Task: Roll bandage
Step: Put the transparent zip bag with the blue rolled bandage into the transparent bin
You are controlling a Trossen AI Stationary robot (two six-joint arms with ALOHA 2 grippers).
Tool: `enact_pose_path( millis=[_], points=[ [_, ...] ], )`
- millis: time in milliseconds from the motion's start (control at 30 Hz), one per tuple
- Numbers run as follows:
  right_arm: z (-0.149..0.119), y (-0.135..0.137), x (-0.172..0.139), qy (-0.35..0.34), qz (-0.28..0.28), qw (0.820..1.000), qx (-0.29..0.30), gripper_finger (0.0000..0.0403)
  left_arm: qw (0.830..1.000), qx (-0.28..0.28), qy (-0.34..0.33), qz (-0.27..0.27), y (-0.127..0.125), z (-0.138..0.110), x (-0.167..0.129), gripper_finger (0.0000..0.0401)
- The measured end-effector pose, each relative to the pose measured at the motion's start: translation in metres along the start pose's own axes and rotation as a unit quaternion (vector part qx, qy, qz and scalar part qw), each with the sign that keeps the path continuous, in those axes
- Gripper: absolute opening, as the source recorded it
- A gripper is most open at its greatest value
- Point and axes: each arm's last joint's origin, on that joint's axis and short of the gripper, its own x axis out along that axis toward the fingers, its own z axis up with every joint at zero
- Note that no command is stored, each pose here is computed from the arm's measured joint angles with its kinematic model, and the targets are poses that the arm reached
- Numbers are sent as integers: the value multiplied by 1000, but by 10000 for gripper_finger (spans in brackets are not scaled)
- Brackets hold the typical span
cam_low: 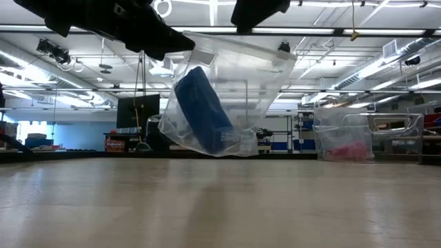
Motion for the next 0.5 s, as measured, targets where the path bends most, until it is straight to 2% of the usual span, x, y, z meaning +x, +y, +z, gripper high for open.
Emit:
enact_pose_path(
  millis=[267, 500],
  points=[
    [-2, -8, 16, 16, 31, 999, 0, 157, 1000, -2, -14, 2, 0, 3, 0, 11],
    [1, -14, 20, 12, 29, 999, 4, 141, 1000, -5, -27, 4, 1, 5, 0, 11]
  ],
)
